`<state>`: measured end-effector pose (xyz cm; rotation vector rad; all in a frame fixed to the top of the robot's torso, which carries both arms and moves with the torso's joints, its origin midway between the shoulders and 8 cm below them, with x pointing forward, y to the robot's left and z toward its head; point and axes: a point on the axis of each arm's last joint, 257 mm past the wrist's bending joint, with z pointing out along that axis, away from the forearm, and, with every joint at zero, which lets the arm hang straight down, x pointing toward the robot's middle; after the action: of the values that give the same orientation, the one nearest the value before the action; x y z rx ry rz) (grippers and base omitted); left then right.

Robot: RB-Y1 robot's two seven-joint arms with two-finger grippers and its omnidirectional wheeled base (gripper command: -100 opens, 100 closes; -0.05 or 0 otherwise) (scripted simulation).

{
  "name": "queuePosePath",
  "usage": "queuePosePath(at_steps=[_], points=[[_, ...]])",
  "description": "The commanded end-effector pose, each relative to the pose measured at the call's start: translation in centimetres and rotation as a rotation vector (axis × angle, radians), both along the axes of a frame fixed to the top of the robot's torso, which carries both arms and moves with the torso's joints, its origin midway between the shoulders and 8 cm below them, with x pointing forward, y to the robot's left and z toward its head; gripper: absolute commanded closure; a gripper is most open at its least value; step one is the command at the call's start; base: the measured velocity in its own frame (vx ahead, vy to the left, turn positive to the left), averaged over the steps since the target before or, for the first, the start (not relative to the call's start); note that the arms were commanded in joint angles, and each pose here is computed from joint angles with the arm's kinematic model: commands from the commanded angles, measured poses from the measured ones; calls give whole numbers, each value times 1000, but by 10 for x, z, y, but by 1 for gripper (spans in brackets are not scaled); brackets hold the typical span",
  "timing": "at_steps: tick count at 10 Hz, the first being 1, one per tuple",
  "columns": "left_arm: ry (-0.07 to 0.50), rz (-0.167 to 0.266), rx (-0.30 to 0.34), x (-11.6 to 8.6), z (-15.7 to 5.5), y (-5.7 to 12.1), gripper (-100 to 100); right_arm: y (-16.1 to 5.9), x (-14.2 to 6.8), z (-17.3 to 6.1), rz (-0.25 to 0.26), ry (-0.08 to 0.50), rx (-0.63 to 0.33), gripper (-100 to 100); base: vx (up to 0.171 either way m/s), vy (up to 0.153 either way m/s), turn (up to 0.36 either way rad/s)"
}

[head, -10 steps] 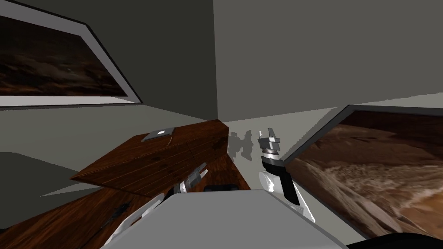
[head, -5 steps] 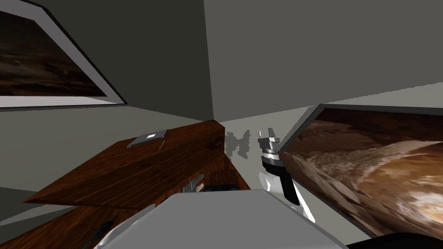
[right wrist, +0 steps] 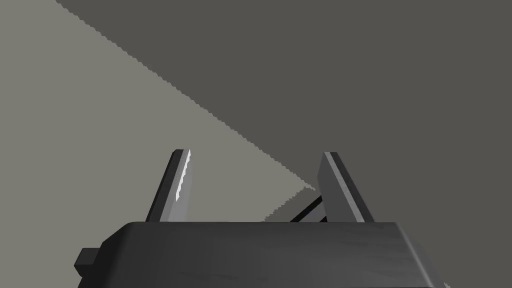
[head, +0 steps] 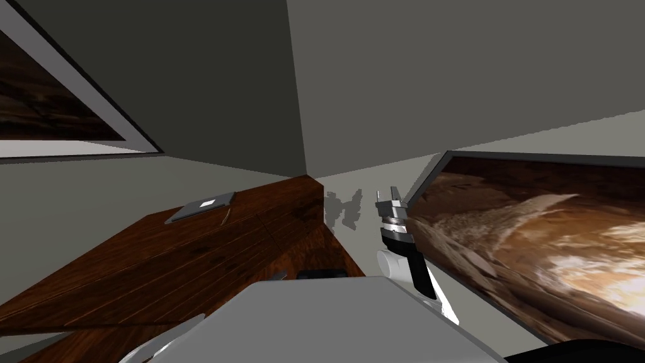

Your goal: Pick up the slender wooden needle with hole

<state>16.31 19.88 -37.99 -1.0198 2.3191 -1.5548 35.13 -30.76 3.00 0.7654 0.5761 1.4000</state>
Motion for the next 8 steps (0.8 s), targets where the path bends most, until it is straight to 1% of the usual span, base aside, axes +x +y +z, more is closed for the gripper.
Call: queuePosePath(at_steps=[1, 2, 3, 4, 5, 6, 7, 8], points=[[56, -12, 34, -20, -14, 16, -100, 0, 0, 0, 0, 0, 0, 0, 8, 16, -133], [116, -4, 70, -34, -27, 39, -100, 0, 0, 0, 0, 0, 0, 0, 12, 20, -201], [142, -17, 83, -46, -30, 44, -100, 0, 0, 0, 0, 0, 0, 0, 14, 21, -115], [197, -6, 126, -59, -39, 71, -100, 0, 0, 0, 0, 0, 0, 0, 23, 23, -200], [224, -22, 156, -72, -40, 84, -100, 0, 0, 0, 0, 0, 0, 0, 21, 24, -106], [224, -22, 156, -72, -40, 84, -100, 0, 0, 0, 0, 0, 0, 0, 9, 12, 18], [290, -12, 200, -91, -48, 112, -100, 0, 0, 0, 0, 0, 0, 0, 26, 14, -171], [298, -19, 222, -95, -46, 122, -100, 0, 0, 0, 0, 0, 0, 0, 25, 25, -134]])
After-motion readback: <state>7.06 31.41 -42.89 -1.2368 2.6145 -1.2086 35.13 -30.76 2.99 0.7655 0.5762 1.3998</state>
